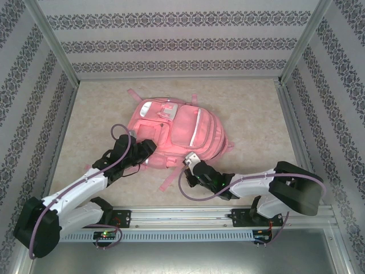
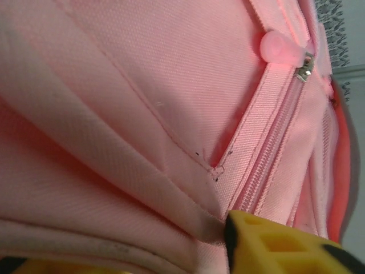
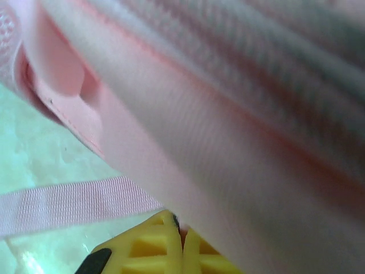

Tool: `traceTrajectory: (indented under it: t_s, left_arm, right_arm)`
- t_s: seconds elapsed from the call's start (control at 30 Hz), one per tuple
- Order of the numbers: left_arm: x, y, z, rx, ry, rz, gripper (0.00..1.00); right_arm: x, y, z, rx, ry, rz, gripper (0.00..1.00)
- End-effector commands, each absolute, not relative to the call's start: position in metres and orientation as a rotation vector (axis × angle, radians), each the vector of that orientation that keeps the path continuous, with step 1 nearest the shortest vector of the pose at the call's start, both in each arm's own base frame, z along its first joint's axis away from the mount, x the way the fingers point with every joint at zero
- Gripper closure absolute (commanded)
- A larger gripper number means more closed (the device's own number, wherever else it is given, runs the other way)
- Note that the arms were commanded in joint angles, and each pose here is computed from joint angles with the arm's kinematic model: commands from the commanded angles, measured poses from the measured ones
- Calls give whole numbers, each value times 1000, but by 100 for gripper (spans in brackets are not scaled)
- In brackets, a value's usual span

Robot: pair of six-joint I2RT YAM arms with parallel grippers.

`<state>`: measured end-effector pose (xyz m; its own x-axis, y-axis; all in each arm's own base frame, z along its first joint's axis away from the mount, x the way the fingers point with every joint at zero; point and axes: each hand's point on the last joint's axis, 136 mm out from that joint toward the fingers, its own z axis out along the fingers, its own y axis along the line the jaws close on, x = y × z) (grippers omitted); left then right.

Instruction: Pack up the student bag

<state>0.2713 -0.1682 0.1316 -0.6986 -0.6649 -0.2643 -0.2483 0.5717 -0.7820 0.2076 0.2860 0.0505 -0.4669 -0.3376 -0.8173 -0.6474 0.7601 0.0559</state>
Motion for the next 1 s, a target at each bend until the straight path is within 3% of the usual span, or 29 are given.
traceTrajectory:
  t_s: [0.0, 0.23, 0.63, 0.83, 0.97]
  left_arm:
    - [247, -151, 117, -858, 2314, -971, 44]
    - [226, -142, 120, -1035, 2299, -988, 42]
    - [250, -192, 131, -959, 2300, -1051, 44]
    - [259, -206, 140, -895, 2260, -1139, 56]
    - [253, -202, 148, -876, 2257, -1130, 59]
  right_arm:
    - [207, 307, 58, -691, 2109, 534, 100]
    - [206, 321, 53, -699, 2107, 536, 100]
    - [202, 317, 53, -688, 2101, 537, 100]
    - [199, 313, 52, -684, 2105, 542, 100]
    - [200, 310, 50, -675, 2106, 534, 100]
